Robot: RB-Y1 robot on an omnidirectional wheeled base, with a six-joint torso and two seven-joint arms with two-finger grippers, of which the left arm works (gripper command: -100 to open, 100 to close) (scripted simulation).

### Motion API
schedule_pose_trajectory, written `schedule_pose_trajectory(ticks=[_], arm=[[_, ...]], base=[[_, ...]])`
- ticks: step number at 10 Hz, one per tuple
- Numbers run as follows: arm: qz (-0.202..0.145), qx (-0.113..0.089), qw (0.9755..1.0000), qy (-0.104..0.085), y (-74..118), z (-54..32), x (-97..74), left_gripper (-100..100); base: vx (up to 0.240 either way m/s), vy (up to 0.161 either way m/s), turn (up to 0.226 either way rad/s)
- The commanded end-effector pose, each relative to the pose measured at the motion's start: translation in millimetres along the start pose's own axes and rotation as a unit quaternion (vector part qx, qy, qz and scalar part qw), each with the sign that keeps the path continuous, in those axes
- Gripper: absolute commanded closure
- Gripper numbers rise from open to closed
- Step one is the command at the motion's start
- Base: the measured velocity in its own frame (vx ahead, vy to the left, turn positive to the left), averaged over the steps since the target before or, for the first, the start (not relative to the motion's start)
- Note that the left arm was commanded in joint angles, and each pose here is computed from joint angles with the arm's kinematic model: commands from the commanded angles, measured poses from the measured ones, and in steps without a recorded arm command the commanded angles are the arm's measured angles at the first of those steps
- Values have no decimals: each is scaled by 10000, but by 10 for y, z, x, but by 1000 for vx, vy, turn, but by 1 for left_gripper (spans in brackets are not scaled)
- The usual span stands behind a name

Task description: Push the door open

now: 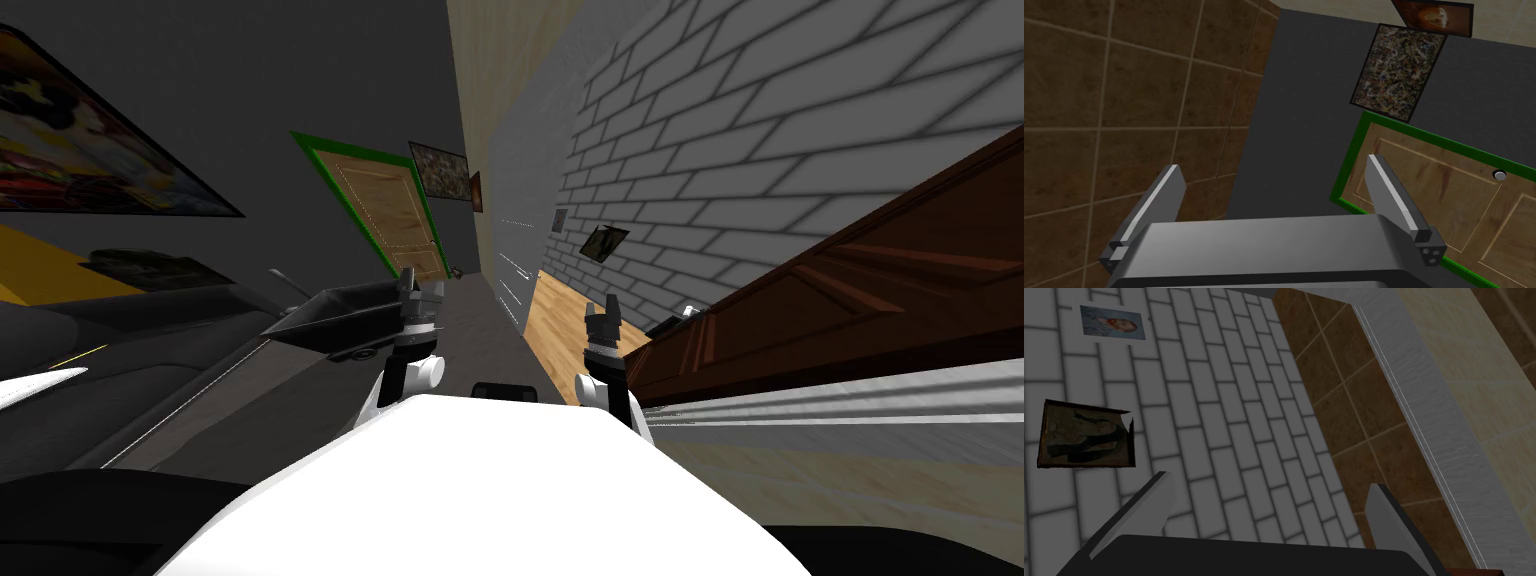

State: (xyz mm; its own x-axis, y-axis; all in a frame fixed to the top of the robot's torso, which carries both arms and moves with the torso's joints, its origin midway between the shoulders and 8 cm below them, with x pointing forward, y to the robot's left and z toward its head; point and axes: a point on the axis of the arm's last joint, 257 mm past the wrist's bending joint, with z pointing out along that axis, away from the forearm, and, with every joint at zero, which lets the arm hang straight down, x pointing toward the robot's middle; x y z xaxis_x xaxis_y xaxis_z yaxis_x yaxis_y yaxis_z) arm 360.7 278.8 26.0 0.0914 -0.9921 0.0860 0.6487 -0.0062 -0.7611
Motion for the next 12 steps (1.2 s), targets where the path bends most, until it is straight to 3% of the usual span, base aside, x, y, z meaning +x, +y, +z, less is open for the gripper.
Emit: schedule_pose_trajectory(ticks=[1,7,12], arm=[[-44,-99,9999,81,134,4,59,-100],[-215,-506,9977,393,674,3,317,-100],[-345,-857,9935,669,1126,-20,572,-100]], base=[[65,38,-79],[113,66,-96],[86,75,-100]])
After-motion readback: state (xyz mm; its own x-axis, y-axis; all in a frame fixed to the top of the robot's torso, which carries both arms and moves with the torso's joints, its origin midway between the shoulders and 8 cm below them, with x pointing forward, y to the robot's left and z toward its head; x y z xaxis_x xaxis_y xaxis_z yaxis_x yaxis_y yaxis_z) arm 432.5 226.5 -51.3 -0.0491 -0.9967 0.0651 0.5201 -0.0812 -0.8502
